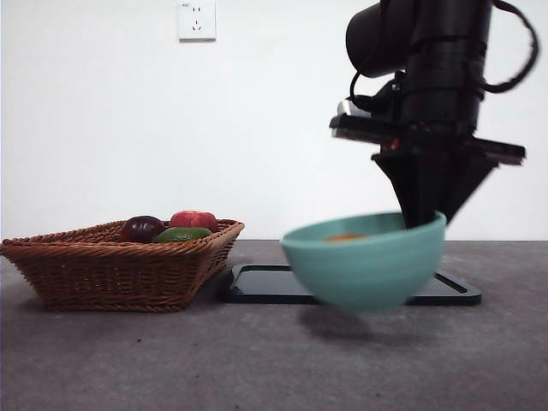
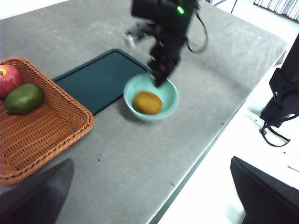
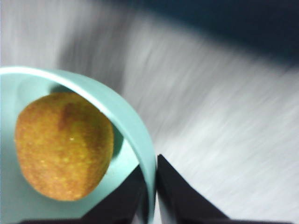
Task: Pick up the wifruite, put it on the bowl, pick up the plate, put it on desk
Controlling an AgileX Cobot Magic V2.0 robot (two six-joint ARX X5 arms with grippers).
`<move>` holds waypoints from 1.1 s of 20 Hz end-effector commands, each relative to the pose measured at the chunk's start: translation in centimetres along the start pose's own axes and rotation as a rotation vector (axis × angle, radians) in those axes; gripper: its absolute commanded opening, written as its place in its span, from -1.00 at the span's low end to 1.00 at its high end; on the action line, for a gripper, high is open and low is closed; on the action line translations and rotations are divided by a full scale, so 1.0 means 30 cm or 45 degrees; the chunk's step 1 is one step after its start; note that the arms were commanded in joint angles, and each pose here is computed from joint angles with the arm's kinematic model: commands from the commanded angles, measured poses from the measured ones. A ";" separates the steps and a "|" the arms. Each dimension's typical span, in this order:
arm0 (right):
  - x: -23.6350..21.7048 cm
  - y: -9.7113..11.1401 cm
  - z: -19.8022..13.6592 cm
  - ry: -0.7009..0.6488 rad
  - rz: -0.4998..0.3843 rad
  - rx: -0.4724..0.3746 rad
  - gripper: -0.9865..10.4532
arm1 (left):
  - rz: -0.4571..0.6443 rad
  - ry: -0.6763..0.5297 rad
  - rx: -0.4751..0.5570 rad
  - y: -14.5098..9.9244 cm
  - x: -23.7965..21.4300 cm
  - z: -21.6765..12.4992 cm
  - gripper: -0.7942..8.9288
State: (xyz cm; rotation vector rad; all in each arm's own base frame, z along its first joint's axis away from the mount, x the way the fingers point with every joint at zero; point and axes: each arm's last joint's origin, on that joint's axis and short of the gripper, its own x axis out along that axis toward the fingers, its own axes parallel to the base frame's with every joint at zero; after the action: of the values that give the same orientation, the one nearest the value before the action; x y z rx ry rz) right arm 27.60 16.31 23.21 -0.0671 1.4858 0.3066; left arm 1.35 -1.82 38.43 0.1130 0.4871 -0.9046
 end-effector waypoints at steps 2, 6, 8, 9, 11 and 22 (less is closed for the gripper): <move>-0.025 -0.015 0.143 -0.023 -0.004 -0.057 -0.81 | -0.011 -0.025 0.018 -0.001 -0.007 0.009 0.39; -0.021 -0.051 0.289 -0.058 -0.005 -0.050 -0.81 | -0.011 -0.025 0.018 -0.001 -0.007 0.009 0.39; -0.002 -0.073 0.340 -0.071 -0.003 -0.033 -0.81 | -0.011 -0.026 0.018 -0.001 -0.007 0.010 0.39; 0.013 -0.087 0.362 -0.068 0.001 -0.020 -0.81 | -0.011 -0.025 0.018 -0.001 -0.007 0.009 0.39; 0.050 -0.110 0.388 -0.061 0.051 0.001 -0.81 | -0.012 -0.025 0.018 -0.001 -0.007 0.009 0.39; 0.095 -0.136 0.406 -0.047 0.038 0.055 -0.25 | -0.011 -0.025 0.018 -0.001 -0.007 0.009 0.39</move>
State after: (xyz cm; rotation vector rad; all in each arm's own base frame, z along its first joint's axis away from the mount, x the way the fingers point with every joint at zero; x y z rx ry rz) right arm 40.10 15.28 21.19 -0.0108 1.4621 0.3028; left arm 1.35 -1.82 38.44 0.1123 0.4861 -0.9048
